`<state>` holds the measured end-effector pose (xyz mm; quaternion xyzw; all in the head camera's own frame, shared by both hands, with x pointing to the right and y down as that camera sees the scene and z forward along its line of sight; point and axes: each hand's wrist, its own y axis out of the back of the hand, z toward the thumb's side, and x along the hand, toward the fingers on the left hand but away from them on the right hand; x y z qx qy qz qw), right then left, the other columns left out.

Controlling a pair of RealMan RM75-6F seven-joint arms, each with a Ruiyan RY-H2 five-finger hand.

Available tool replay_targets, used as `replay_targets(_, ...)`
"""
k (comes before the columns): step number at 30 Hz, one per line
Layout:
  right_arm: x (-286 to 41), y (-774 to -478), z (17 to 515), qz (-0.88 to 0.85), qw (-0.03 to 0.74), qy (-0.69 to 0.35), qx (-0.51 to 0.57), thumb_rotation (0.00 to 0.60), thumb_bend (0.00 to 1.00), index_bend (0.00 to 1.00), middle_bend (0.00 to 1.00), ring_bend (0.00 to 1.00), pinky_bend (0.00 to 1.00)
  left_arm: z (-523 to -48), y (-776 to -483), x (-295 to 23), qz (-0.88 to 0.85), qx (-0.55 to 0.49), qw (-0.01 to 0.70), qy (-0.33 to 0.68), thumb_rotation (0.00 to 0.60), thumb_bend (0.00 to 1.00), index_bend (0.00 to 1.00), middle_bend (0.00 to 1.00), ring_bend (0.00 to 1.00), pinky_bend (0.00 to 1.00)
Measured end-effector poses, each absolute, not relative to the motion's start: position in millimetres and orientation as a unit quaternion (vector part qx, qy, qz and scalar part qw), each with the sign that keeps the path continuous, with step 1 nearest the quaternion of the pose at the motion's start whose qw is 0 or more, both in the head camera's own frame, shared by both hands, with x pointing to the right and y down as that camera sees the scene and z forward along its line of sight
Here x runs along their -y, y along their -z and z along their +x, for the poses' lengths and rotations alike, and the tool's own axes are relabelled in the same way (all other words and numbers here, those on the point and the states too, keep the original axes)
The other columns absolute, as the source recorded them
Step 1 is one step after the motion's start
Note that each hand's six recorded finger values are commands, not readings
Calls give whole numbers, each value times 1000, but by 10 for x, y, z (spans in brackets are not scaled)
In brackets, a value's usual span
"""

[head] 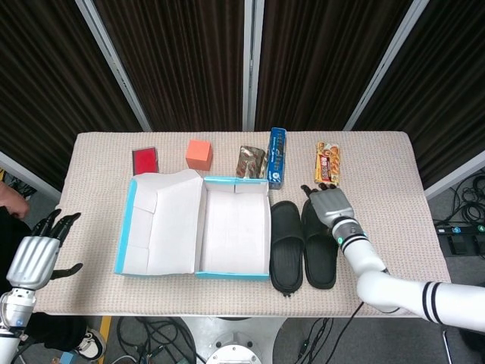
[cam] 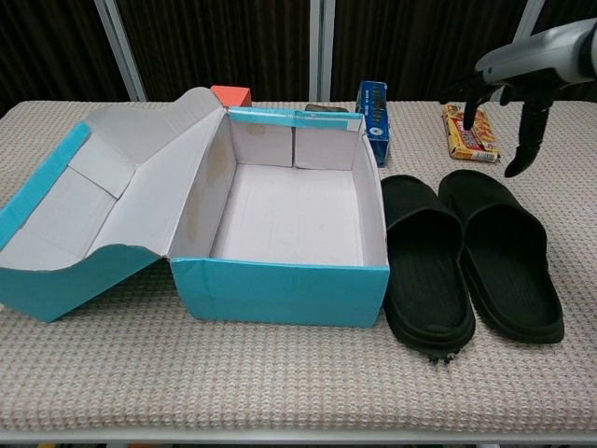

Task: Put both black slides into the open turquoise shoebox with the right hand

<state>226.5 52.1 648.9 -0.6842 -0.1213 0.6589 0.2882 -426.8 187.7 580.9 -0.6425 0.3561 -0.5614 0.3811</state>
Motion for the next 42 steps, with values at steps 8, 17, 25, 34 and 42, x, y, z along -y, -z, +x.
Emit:
replay_targets(8,-682,-6700,2021,-687,279,-666,78,600,0,12,188,40,106,-4250,-5812,-1874,-648,-355,376,558,600,25,94,155,41,172)
replay_targets(17,-642,-6853,1940,-682,269,-675,85,600,0,5,189,31,104,-4298,-5820,-1889,-651,-360,364,560,600,25,95,155,41,173)
replay_targets(25,-643,-6975,1791,-692,252,-671,83,600,0,0,163,31,104,-4418,-5767,-1826,-641,-369,364,567,600,25,95,155,41,175)
replay_targets(34,-656,-7055,1751,-689,245,-678,77,600,0,0,177,32,104,-4473,-5762,-1842,-640,-368,359,571,600,25,96,155,41,175)
replay_targets(42,-664,-7123,1725,-681,243,-687,68,600,0,6,198,32,104,-4511,-5787,-1845,-640,-375,354,570,600,14,95,155,41,175)
